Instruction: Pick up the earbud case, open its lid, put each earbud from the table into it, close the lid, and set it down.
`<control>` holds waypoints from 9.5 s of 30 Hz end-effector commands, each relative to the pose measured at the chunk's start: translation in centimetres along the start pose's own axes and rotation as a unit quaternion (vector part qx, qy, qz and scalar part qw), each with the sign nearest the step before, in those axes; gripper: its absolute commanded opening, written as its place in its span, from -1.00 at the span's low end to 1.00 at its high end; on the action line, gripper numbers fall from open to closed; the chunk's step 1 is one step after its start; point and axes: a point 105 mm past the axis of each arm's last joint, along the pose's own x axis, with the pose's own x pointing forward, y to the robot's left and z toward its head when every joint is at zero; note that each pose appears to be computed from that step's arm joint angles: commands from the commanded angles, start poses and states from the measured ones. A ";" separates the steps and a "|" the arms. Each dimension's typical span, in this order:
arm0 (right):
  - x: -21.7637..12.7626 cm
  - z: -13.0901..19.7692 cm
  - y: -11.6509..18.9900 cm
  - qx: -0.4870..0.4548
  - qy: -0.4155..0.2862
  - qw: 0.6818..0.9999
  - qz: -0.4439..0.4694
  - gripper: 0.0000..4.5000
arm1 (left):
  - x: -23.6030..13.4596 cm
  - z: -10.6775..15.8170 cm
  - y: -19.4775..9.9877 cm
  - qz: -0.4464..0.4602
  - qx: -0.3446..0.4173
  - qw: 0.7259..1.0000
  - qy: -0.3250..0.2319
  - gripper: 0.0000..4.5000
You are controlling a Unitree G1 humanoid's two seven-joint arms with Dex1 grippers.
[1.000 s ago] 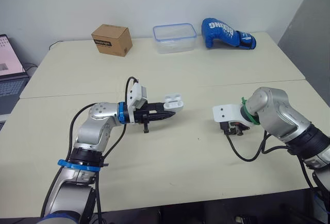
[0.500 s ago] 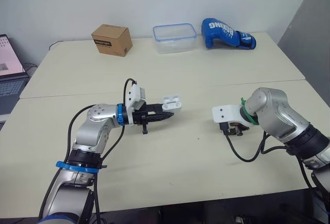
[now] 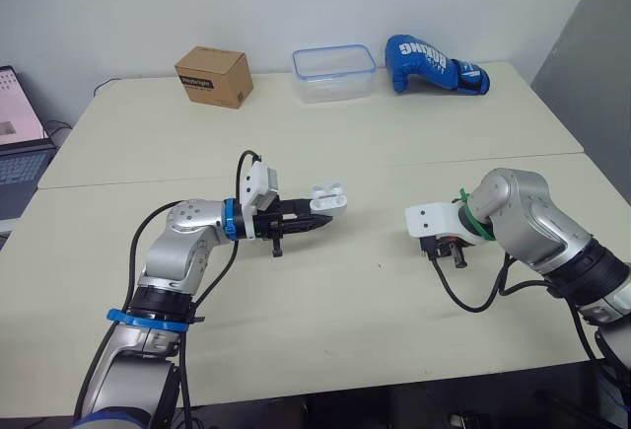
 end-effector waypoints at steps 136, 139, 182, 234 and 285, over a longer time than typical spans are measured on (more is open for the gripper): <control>-11.1 15.4 -1.0 0.255 -0.632 0.687 -0.252 0.05 | 0.2 2.7 3.2 0.059 -0.010 0.997 -0.056 -0.66; -12.2 14.0 -0.2 0.196 -0.595 0.755 -0.194 0.05 | -0.2 2.3 3.1 0.052 -0.017 0.997 -0.056 -0.66; -1.4 -4.2 -6.9 0.153 0.012 0.986 -0.059 0.05 | 0.1 1.5 -0.5 -0.006 -0.030 0.998 -0.063 -0.66; -1.5 -0.5 1.2 -0.067 0.007 0.995 0.067 -0.81 | -0.2 1.1 -0.6 -0.002 -0.029 0.998 -0.057 -0.66; -0.2 -0.5 2.5 -0.074 0.056 0.995 0.045 -0.38 | 0.3 1.3 -0.4 -0.002 -0.022 0.998 -0.062 -0.66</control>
